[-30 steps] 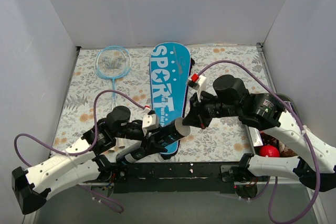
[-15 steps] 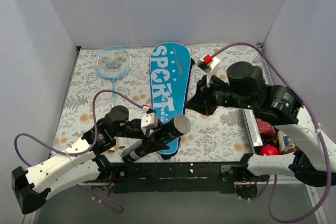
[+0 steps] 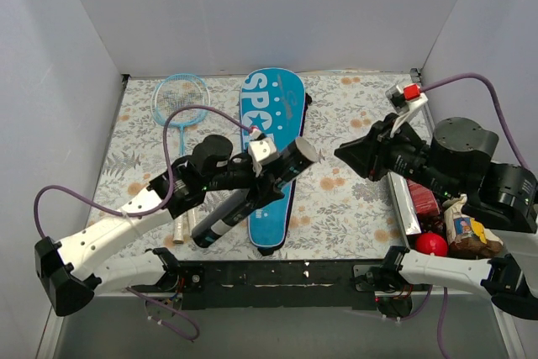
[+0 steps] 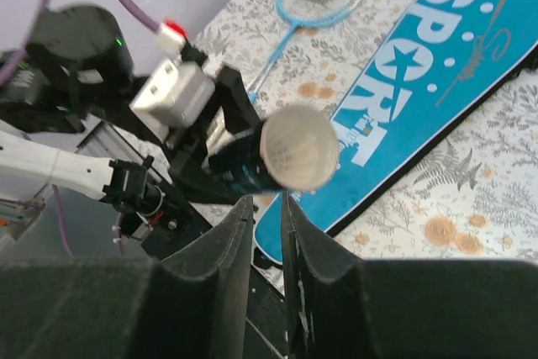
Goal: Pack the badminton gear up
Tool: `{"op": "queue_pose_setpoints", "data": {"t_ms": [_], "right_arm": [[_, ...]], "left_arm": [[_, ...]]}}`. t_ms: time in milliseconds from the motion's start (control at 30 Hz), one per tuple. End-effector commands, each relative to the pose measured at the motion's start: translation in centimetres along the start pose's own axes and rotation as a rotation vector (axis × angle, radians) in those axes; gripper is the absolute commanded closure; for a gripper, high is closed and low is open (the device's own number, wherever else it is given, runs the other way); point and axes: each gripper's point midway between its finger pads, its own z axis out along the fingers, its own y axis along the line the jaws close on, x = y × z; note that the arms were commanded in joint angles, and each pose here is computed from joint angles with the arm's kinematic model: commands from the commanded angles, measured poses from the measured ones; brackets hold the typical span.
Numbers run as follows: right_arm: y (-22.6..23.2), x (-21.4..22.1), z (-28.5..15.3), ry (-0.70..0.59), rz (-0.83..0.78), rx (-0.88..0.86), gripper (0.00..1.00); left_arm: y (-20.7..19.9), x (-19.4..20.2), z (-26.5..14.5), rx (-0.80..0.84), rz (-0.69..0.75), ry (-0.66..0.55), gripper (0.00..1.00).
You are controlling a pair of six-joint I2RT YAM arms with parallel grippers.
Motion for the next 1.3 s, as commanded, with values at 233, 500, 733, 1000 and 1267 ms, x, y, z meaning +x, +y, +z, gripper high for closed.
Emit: {"op": "queue_pose_setpoints", "data": {"t_ms": [233,500,733,1000,1267], "right_arm": [[-1.3,2.4,1.5,0.031,0.032,0.058,0.75],[-0.9,3.3,3.3,0.114,-0.009,0.060,0.76],[-0.5,10.3,6.6,0.290,0.014,-0.007,0.79],[-1.8,17.0,6.8,0.439,0.049,-0.007,0.80],[-1.0,19.7,7.0,0.532,0.094,-0.053,0.81]], "left_arm": [[14.5,-6.1,-5.7,-0.521,-0.161,0.049,0.82],[27.2,-1.6,-12.6,-0.904,-0.456,0.067,0.84],[34.5,5.9,-22.2,-1.353,-0.706,0.206,0.84],[36.7,11.7,-27.8,-1.584,-0.736,0.337,0.81],[37.4,17.8,-31.1,-1.686,-0.806,0.451,0.80]]}}
